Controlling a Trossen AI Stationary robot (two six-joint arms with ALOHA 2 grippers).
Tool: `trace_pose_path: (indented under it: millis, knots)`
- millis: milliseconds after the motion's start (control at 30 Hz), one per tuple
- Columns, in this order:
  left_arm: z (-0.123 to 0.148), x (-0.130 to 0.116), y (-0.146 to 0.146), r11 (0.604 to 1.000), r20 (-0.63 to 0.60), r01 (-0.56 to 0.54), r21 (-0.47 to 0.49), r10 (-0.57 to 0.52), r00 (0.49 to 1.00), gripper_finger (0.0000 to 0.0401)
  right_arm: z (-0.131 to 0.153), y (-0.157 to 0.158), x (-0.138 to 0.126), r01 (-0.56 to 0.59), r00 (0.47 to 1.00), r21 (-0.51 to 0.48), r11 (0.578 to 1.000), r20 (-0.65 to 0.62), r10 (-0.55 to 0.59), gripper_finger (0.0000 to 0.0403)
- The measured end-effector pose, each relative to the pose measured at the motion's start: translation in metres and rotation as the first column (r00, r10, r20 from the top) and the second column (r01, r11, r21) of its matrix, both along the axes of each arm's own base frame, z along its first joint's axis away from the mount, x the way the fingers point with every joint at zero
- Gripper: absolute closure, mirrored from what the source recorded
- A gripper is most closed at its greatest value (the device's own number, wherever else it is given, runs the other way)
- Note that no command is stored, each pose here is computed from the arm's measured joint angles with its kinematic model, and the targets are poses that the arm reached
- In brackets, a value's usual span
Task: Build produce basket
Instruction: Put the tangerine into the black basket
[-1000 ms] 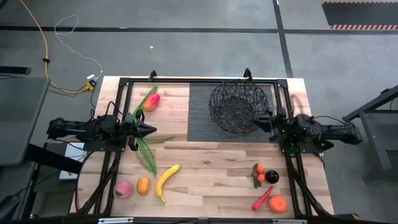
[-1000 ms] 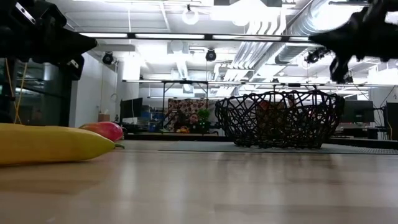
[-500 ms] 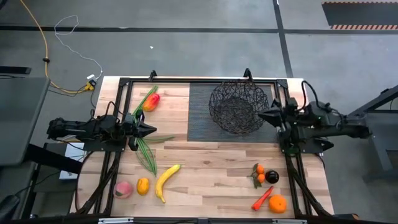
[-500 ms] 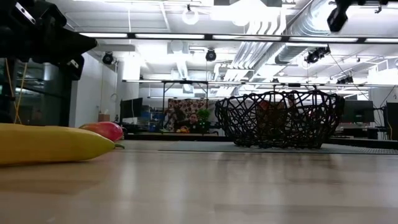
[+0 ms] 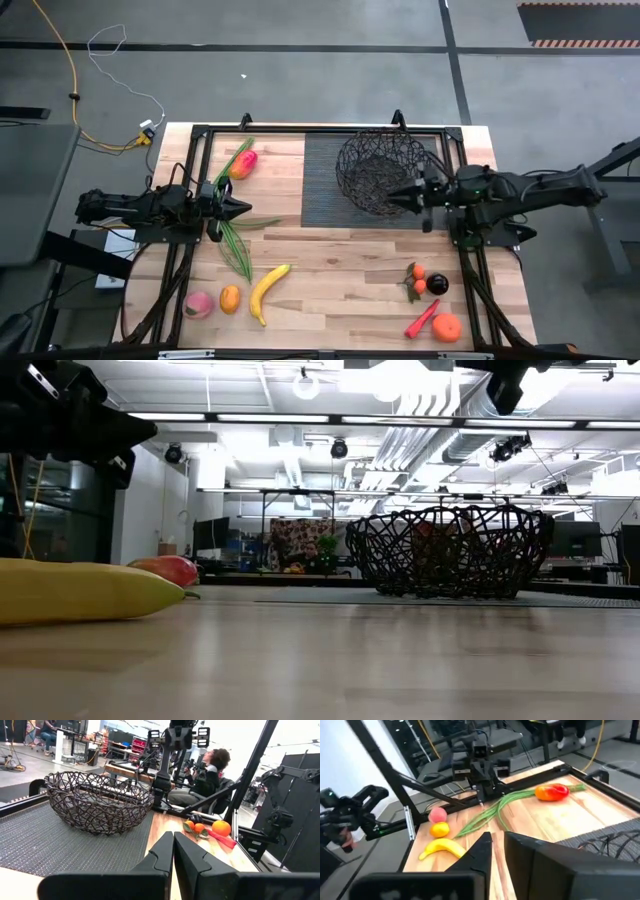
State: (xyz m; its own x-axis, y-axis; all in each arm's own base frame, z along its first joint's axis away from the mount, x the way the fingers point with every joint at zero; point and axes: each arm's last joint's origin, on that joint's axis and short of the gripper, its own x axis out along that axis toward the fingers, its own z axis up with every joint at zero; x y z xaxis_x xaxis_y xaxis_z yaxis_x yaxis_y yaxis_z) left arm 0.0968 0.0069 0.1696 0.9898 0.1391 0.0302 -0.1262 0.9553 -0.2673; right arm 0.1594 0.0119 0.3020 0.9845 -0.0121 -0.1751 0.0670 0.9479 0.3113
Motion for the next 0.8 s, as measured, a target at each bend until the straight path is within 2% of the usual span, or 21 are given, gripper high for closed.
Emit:
trace_pose_path:
  millis: [100, 400, 467, 533, 600, 800]
  knots:
    - [0.0, 0.0, 0.0, 1.0, 0.0, 0.0, 0.0, 0.0, 1.0, 0.0398, -0.002, 0.0, 0.005, 0.005, 1.0, 0.025, 1.0, -0.004, -0.005, 0.0398]
    - [0.0, 0.0, 0.0, 1.0, 0.005, -0.007, -0.018, 0.007, 1.0, 0.0398, 0.003, -0.001, 0.008, 0.019, 0.999, 0.022, 1.0, 0.043, -0.02, 0.0402]
    - [0.004, 0.0, 0.001, 0.998, 0.049, -0.019, -0.056, 0.022, 0.999, 0.0398, 0.003, -0.001, 0.008, 0.009, 0.999, 0.018, 1.0, 0.049, -0.01, 0.0402]
    - [0.014, -0.001, 0.001, 0.994, 0.161, -0.032, -0.1, 0.048, 0.986, 0.0399, 0.003, -0.001, 0.008, 0.004, 0.999, 0.004, 1.0, 0.051, -0.004, 0.0402]
    - [0.025, -0.002, 0.002, 0.995, 0.227, -0.042, -0.091, 0.062, 0.972, 0.04, 0.004, -0.001, 0.008, 0.003, 0.999, -0.004, 1.0, 0.054, -0.003, 0.0402]
    - [0.07, 0.002, 0.002, 0.997, 0.124, -0.076, -0.022, 0.078, 0.989, 0.0401, 0.009, 0.0, 0.008, 0.001, 0.994, -0.023, 1.0, 0.11, 0.002, 0.0402]
